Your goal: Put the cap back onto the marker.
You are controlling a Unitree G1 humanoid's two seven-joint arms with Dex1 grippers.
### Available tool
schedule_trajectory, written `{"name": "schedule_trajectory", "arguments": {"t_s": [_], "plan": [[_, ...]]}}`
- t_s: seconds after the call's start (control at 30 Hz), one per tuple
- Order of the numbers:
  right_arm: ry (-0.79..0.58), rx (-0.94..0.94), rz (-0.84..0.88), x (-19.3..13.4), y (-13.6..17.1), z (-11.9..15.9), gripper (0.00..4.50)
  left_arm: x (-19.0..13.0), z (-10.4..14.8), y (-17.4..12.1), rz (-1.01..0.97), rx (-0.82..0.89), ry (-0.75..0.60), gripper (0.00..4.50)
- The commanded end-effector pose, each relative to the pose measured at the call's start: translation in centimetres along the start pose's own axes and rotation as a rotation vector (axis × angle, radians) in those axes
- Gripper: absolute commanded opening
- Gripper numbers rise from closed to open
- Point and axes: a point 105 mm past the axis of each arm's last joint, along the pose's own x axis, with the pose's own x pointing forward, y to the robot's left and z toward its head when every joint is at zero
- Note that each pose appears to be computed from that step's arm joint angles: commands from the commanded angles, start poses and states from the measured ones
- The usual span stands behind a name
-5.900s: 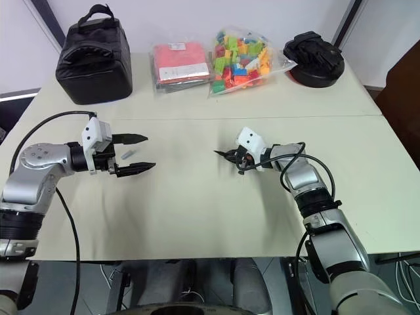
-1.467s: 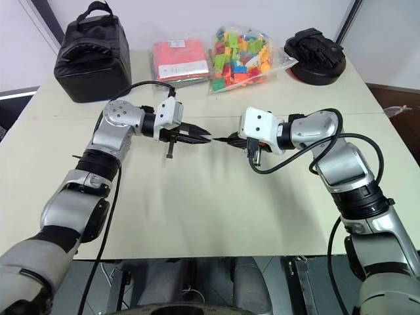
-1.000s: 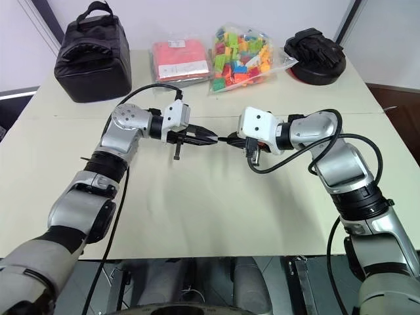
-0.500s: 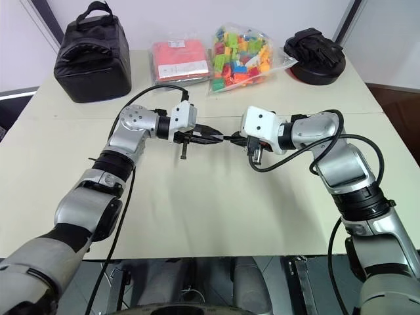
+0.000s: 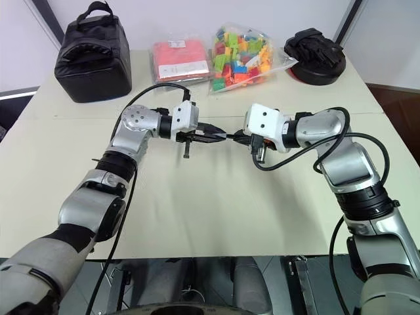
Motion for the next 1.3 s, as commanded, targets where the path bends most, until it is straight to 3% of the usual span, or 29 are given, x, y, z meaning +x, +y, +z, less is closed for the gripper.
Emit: {"name": "schedule_trajectory", "arguments": {"t_s": [0.03, 0.4, 0.73, 1.0, 1.3], "plan": [[-0.097, -0.074, -0.034, 0.3, -0.5, 2.9, 0.00, 5.0, 3.3, -2.0, -0.172, 0.119, -0.096, 0.06], [-0.103, -0.065, -0.044, 0.6, -0.5, 2.9, 0.00, 7.6, 4.2, -3.0, -0.212, 0.203, -0.088, 0.06], [-0.106, -0.065, -0.052, 0.8, -0.5, 3.0, 0.00, 8.2, 6.4, -3.2, -0.231, 0.139, -0.217, 0.06], [-0.101, -0.074, -0.053, 0.6, -0.7, 3.1, 0.00, 7.8, 4.9, -3.4, -0.232, 0.358, -0.078, 0.06], [-0.104, -0.070, -0.061, 0.7, -0.9, 3.1, 0.00, 8.9, 5.7, -3.9, -0.204, 0.443, -0.119, 0.06]]}}
